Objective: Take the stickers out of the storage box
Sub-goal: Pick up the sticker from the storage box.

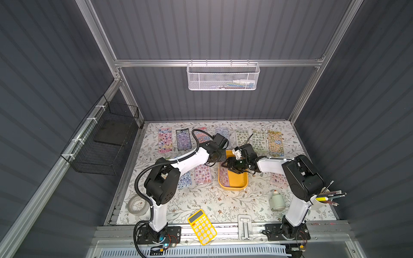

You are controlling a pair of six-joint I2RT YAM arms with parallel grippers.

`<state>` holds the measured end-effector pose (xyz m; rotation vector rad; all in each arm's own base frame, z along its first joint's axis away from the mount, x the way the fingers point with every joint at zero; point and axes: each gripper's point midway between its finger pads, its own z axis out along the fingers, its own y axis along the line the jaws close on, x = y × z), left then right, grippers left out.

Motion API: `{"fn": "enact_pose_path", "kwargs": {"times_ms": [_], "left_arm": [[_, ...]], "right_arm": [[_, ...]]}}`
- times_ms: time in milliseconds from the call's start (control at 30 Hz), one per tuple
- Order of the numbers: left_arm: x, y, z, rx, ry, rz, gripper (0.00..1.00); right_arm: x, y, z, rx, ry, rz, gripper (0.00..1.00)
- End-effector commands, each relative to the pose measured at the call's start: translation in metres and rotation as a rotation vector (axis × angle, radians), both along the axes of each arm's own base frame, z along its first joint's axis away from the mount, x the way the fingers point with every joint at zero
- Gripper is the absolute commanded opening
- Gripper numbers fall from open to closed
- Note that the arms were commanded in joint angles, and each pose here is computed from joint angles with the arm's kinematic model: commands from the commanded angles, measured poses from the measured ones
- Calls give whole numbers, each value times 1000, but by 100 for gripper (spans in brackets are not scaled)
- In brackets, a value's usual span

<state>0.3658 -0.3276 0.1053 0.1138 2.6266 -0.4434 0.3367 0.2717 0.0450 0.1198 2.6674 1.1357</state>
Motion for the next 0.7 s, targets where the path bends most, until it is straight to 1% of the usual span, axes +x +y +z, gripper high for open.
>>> {"fn": "enact_pose_path", "kwargs": {"times_ms": [0, 167, 267, 367, 500, 667], "left_arm": [[8, 0, 35, -47, -53, -10, 0], [17, 7, 70, -128, -116, -4, 0], [22, 7, 89, -199, -148, -22, 0], [25, 5, 103, -249, -167, -54, 0], [27, 1, 108, -287, -155, -78, 0], [28, -2, 100, -295, -141, -77, 0]], "right_arm": [[7, -10, 28, -39, -68, 1, 64], [17, -27, 75, -62, -172, -14, 67], [22, -42, 101, -74, -233, -38, 68], [23, -57, 121, -92, -278, -68, 72], [23, -72, 138, -106, -321, -96, 76], [22, -80, 139, -118, -329, -107, 76]]}}
